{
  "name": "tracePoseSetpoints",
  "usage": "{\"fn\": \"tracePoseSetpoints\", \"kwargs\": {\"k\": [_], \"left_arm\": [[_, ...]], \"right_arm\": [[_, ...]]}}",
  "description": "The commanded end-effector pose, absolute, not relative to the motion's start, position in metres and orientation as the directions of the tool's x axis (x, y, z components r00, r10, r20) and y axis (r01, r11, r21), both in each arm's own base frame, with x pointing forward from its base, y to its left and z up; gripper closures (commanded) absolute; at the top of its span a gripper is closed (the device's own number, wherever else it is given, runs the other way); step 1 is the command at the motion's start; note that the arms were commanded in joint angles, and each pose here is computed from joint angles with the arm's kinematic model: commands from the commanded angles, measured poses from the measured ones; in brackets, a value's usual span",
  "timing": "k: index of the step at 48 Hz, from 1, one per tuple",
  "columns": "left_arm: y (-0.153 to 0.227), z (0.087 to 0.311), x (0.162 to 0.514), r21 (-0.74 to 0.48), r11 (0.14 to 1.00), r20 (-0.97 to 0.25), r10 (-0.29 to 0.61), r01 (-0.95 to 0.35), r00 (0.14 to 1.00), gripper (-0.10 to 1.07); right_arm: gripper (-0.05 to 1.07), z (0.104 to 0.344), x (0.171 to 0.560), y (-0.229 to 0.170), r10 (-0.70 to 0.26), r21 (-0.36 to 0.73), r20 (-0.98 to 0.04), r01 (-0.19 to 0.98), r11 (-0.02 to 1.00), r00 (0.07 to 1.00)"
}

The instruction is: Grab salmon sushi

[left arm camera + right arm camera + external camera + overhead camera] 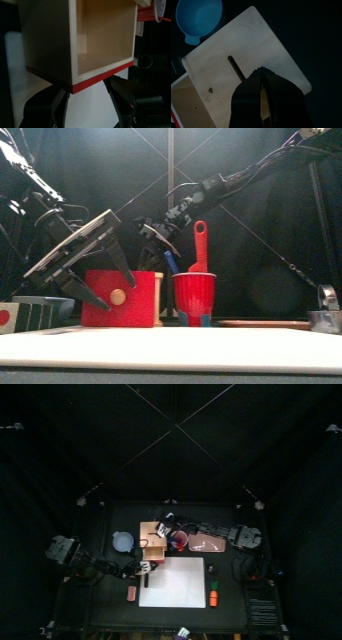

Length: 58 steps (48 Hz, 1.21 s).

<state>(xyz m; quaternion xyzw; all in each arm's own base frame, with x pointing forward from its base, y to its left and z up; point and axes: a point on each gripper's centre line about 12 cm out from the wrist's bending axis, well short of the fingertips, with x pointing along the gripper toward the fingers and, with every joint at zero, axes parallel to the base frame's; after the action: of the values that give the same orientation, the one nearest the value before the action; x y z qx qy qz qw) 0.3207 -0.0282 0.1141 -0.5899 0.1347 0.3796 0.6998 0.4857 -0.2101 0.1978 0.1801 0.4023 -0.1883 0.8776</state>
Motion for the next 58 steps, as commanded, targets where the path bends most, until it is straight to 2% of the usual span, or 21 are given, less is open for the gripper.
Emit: {"fn": "tracePoseSetpoints", "kwargs": {"k": [1,13,31,38,47,58], "left_arm": [[-0.030,0.128,0.324,-0.753,0.029,-0.604,0.364,-0.657,0.709,0.11],[-0.032,0.139,0.314,-0.771,0.063,-0.579,0.346,-0.634,0.739,0.11],[-0.034,0.153,0.280,-0.793,0.107,-0.549,0.300,-0.599,0.780,0.11],[-0.031,0.165,0.271,-0.818,0.175,-0.493,0.275,-0.547,0.825,0.11],[-0.029,0.182,0.258,-0.841,0.299,-0.397,0.227,-0.452,0.889,0.11],[-0.024,0.181,0.239,-0.826,0.388,-0.364,0.188,-0.409,0.912,0.11]], "right_arm": [[1.01,0.199,0.483,-0.210,-0.184,0.162,-0.779,0.475,0.865,0.600],[1.01,0.199,0.483,-0.210,-0.184,0.161,-0.779,0.475,0.865,0.599],[1.01,0.203,0.484,-0.208,-0.184,0.160,-0.774,0.469,0.869,0.606],[1.01,0.215,0.486,-0.201,-0.182,0.162,-0.759,0.453,0.877,0.624],[1.01,0.246,0.487,-0.183,-0.174,0.164,-0.728,0.416,0.894,0.663],[1.01,0.284,0.488,-0.147,-0.144,0.164,-0.679,0.339,0.926,0.720]]}}
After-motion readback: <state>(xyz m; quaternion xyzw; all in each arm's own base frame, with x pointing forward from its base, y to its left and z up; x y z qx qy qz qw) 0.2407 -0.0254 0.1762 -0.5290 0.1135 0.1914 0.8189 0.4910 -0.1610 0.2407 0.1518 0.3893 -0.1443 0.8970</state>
